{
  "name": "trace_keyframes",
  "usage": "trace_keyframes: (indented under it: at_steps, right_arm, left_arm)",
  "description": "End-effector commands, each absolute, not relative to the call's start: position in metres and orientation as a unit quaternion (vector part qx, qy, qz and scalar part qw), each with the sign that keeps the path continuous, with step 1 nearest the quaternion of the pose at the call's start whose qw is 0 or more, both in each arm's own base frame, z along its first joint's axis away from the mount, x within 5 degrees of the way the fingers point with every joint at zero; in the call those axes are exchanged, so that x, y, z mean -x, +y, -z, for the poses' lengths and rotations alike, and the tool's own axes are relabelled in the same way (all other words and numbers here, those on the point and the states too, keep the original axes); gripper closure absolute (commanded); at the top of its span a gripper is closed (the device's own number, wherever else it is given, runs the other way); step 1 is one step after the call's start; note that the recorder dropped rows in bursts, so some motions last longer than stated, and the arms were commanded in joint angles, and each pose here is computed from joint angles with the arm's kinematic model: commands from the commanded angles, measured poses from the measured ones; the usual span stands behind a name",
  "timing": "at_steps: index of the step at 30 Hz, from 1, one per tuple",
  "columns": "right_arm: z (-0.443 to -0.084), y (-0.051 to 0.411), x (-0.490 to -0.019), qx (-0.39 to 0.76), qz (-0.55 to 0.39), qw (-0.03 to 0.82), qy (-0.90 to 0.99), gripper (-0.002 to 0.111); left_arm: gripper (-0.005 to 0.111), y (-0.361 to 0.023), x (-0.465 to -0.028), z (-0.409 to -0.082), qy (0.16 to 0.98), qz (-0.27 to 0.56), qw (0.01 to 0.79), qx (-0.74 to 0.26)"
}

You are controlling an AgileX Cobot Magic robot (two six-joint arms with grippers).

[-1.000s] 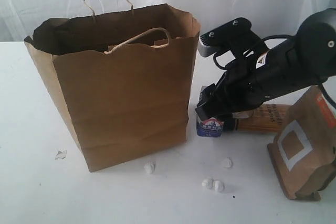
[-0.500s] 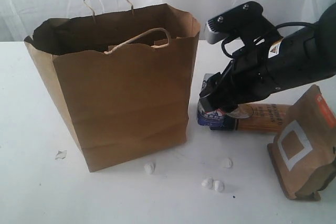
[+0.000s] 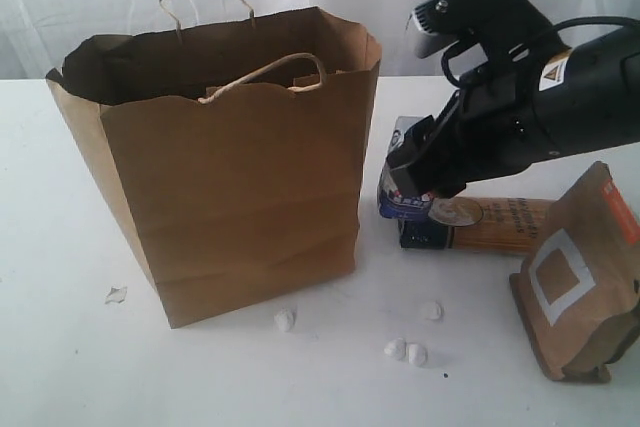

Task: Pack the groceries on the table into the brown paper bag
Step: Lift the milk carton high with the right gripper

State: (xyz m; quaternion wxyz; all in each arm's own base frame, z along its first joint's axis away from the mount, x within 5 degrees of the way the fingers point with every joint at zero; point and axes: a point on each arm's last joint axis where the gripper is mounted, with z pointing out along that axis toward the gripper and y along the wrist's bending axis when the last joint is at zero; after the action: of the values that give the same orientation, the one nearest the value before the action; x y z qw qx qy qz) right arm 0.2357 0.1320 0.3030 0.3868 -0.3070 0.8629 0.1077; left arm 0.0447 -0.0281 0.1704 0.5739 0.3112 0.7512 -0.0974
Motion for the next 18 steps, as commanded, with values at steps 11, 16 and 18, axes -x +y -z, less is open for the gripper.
trace_keyframes:
  at_steps: [11,16,18]
  right_arm:
    - [-0.33,0.125,-0.224,0.296,-0.114,0.449,0.835,0.108]
    - [-0.342,0.123,-0.221,0.3,-0.107,0.466,0.825,0.108]
    - [-0.348,0.122,-0.22,0.3,-0.107,0.476,0.82,0.108]
  left_arm:
    - [0.106,-0.028,-0.045,-0.169,0.752,0.099,0.573,-0.31]
    - [0.106,-0.028,-0.045,-0.169,0.752,0.099,0.573,-0.31]
    - [0.106,-0.028,-0.045,-0.169,0.752,0.099,0.573,-0.31]
